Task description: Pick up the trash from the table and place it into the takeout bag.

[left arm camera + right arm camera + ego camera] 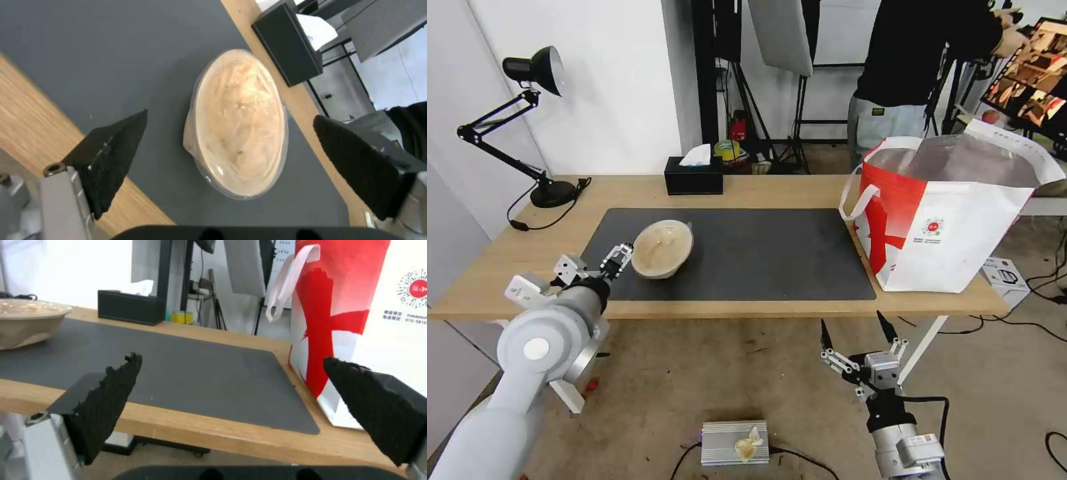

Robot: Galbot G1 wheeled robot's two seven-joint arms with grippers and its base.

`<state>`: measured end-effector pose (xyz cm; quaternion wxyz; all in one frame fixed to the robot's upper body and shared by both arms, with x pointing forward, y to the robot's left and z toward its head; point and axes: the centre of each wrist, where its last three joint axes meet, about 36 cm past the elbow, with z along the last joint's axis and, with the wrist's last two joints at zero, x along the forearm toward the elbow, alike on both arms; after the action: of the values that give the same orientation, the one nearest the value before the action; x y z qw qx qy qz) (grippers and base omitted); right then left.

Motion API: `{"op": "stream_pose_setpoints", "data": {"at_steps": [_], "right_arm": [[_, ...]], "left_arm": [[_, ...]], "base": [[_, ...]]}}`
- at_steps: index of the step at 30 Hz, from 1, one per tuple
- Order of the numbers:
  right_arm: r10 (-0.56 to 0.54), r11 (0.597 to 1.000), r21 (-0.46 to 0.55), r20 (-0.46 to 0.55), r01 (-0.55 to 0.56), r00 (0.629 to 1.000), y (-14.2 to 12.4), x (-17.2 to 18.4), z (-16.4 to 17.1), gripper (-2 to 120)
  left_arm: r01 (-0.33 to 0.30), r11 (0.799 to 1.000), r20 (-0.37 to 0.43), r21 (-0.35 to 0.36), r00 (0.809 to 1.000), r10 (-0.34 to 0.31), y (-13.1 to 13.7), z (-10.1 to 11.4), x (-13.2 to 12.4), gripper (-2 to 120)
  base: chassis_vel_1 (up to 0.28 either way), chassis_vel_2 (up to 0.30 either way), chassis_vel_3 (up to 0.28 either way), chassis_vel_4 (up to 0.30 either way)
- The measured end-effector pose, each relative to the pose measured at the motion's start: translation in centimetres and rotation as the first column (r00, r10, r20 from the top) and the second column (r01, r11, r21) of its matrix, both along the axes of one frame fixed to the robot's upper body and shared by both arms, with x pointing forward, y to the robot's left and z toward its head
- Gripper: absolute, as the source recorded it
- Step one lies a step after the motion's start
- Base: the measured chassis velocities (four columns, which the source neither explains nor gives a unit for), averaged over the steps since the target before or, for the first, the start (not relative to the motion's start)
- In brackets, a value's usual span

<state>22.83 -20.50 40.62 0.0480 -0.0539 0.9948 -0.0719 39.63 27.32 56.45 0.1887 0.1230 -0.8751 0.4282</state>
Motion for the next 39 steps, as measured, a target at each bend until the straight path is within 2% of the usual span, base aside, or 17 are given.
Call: {"op": "stream_pose_setpoints", "data": {"at_steps": [11,25,39], "right_arm": [[0.0,1.0,0.0,0.0,0.0,1.0,0.0,0.0,0.0,100],[0.0,1.0,0.0,0.0,0.0,1.0,0.0,0.0,0.0,100],[0.0,1.0,0.0,0.0,0.0,1.0,0.0,0.0,0.0,100]], "left_arm": [[0.013,1.0,-0.026,-0.016,1.0,-0.014,-0.3,-0.4,0.4,100],[0.003,1.0,-0.09,-0.016,0.996,-0.005,-1.4,-2.4,3.5,100],[0.013,1.0,-0.108,-0.025,0.994,-0.016,-3.2,-3.8,4.8,100]], "base": [[0.0,0.0,0.0,0.0],[0.0,0.0,0.0,0.0],[0.0,0.0,0.0,0.0]]}}
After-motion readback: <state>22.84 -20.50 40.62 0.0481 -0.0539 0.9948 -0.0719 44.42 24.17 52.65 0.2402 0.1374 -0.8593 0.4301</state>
